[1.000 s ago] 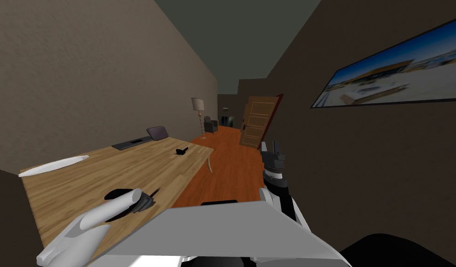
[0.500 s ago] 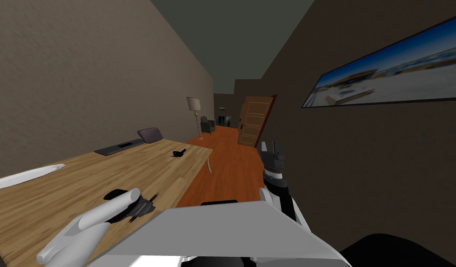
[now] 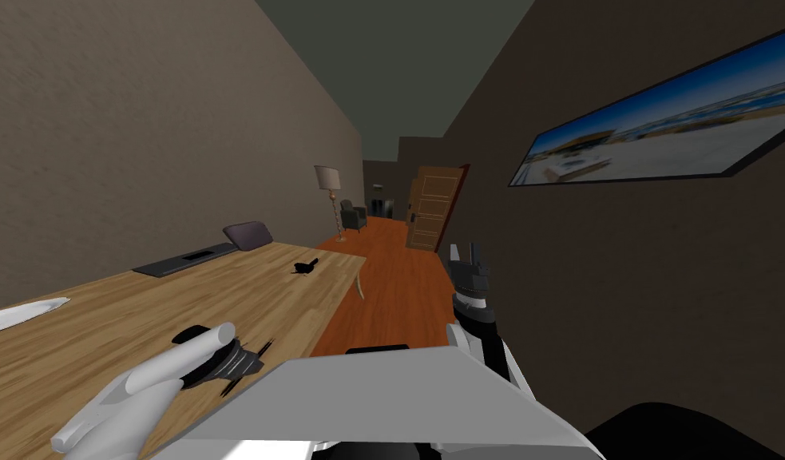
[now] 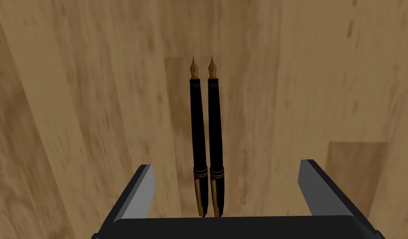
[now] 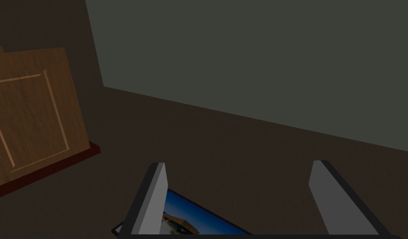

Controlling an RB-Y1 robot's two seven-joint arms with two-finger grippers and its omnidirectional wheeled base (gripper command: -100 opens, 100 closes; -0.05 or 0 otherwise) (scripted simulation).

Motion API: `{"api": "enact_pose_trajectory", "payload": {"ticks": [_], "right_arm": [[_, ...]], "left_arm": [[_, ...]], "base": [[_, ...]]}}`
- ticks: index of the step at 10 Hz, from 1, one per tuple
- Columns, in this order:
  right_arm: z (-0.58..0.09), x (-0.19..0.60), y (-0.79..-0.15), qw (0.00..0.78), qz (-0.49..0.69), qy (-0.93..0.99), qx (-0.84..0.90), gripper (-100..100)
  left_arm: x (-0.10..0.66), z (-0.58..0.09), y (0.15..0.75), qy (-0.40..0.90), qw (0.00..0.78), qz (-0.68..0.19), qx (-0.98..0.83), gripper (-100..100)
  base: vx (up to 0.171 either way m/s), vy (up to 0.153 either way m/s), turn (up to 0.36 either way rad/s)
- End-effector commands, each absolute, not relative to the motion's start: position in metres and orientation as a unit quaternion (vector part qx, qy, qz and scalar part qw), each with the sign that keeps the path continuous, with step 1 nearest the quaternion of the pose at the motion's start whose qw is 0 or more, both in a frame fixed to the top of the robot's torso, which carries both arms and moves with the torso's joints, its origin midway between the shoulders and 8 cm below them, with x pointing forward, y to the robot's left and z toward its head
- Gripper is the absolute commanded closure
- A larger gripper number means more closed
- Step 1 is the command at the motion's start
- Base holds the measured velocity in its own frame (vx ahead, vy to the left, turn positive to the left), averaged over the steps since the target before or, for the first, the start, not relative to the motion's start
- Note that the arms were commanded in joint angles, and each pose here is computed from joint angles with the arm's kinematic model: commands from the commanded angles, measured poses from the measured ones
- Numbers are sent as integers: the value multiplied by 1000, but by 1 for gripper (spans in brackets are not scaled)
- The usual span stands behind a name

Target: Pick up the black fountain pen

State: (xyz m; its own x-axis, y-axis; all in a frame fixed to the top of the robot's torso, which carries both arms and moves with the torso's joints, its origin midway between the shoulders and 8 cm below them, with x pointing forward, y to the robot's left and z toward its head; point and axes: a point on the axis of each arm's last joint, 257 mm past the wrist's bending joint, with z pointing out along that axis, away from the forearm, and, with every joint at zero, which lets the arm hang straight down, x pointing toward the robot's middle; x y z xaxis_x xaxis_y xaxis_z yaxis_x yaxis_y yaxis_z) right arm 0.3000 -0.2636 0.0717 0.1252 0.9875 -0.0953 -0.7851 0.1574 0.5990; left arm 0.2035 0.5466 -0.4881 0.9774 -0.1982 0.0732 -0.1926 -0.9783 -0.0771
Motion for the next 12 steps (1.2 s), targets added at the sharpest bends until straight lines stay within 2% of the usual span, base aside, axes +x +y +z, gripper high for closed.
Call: {"api": "enact_pose_trajectory", "payload": {"ticks": [1,2,3,7,8,12], "right_arm": [[72,300,-264,721,615,243,208,0],[72,300,-264,721,615,243,208,0],[72,300,-264,721,615,243,208,0],[72,300,-264,721,615,243,208,0],[72,300,-264,721,615,243,208,0],[72,300,-264,721,615,243,208,0]], "left_arm": [[203,-488,547,98,35,-40,-994,-100],[203,-488,546,97,33,-39,-994,0],[202,-498,542,100,33,-39,-994,-100],[200,-509,536,102,33,-39,-993,-100],[200,-510,536,103,34,-39,-993,100],[200,-509,537,103,35,-40,-993,100]], "base": [[-10,39,-28],[-1,8,4],[14,20,29],[26,22,19],[0,0,0],[1,1,1]]}}
